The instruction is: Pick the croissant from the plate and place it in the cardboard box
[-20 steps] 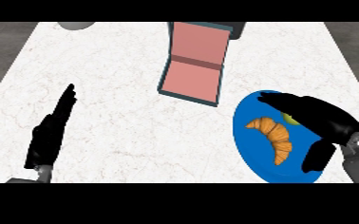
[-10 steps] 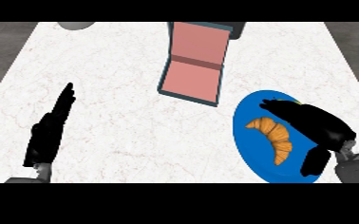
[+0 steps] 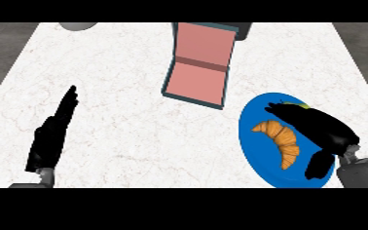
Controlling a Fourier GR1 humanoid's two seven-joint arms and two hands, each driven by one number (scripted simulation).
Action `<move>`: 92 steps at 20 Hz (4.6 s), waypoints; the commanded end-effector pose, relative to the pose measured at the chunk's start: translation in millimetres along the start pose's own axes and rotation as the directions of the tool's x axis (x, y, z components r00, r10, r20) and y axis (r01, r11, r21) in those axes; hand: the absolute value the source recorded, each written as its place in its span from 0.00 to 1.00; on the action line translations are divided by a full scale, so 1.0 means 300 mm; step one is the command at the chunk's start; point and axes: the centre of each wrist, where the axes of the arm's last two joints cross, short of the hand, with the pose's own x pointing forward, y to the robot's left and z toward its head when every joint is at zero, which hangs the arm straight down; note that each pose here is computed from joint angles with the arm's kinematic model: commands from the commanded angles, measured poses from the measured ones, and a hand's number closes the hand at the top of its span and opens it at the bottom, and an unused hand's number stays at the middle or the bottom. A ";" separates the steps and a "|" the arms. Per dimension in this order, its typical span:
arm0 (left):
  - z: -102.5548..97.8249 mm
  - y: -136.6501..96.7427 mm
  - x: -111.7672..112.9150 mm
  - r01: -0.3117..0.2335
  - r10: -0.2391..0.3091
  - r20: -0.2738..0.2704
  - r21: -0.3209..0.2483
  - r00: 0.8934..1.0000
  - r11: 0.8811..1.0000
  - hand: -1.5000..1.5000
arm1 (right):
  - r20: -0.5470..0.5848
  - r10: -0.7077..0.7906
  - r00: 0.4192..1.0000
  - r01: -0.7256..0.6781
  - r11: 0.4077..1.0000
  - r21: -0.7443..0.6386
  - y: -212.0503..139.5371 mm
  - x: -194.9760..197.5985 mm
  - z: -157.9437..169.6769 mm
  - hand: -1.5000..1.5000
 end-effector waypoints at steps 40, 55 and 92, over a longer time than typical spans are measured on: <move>-0.048 -0.081 0.068 0.005 -0.001 0.063 -0.065 0.998 0.998 0.50 | 0.023 0.214 0.977 -0.194 0.923 -0.333 -0.326 -0.292 -0.140 1.00; -0.042 -0.062 0.020 0.013 -0.012 0.041 -0.032 0.999 0.999 0.50 | 0.451 0.058 0.891 0.212 0.825 -0.524 -0.554 -0.339 -0.144 1.00; -0.040 -0.045 0.025 0.005 -0.004 0.037 -0.039 0.999 0.999 0.50 | 0.495 -0.114 0.861 0.239 0.951 -0.198 -0.495 0.493 -0.650 0.00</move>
